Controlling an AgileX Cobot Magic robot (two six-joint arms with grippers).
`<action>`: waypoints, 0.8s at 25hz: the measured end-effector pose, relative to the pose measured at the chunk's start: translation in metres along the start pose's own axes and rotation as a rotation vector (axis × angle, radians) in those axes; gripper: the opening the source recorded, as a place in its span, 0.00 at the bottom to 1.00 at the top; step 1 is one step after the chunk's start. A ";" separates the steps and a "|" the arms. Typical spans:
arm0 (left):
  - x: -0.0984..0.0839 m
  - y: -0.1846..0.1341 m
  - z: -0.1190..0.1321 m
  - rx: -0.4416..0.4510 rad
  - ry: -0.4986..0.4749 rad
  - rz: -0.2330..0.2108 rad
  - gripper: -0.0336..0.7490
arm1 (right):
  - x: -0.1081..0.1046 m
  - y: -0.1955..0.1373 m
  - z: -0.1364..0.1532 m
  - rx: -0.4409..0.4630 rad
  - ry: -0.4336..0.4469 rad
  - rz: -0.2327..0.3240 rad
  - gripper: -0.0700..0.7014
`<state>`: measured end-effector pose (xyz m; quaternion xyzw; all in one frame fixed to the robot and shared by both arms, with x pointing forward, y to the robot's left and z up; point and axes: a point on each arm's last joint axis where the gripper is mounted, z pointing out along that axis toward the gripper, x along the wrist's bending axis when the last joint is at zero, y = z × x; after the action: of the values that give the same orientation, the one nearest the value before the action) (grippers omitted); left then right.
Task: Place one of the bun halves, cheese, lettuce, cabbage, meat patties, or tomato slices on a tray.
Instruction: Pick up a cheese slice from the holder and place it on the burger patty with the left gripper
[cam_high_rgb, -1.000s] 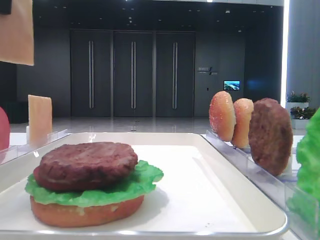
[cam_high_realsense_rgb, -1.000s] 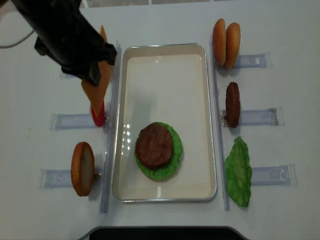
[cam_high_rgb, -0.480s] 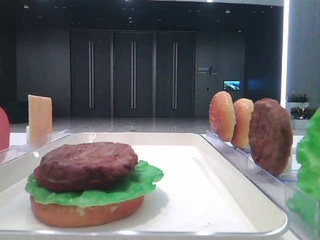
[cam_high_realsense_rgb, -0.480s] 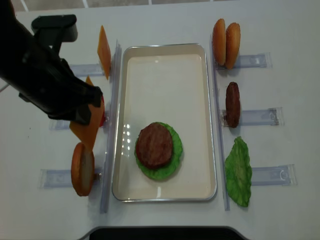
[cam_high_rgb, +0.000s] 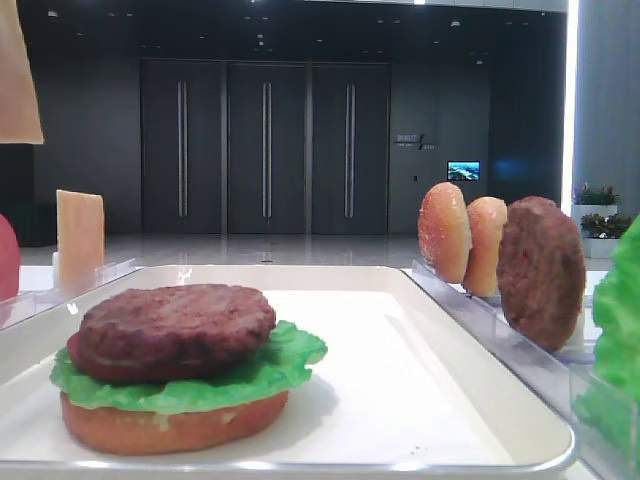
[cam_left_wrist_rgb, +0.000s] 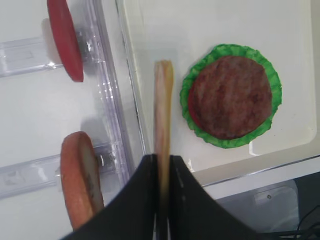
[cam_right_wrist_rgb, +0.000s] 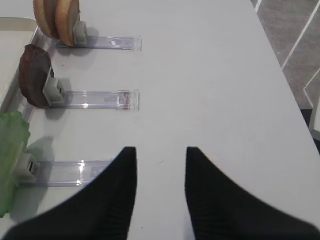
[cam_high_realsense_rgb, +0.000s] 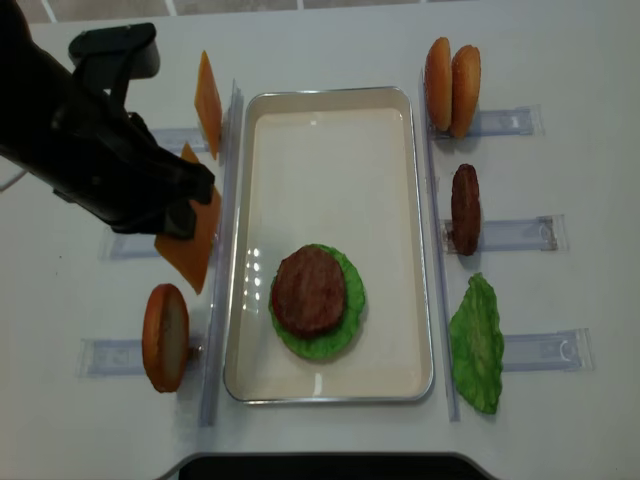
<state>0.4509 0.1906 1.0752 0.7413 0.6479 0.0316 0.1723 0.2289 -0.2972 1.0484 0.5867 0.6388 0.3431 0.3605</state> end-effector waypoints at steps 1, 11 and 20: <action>-0.001 -0.001 0.003 -0.006 -0.014 0.003 0.08 | 0.000 0.000 0.000 0.000 0.000 0.000 0.39; -0.024 -0.012 0.030 -0.086 -0.388 0.091 0.08 | 0.000 0.000 0.000 0.000 0.000 0.000 0.39; 0.006 -0.002 0.028 -0.202 -0.634 -0.009 0.08 | 0.000 0.000 0.000 0.000 0.000 0.000 0.39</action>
<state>0.4572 0.1907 1.0472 0.6903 0.5589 -0.1374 0.4384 0.2289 -0.2972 1.0484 0.5867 0.6388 0.3431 0.3605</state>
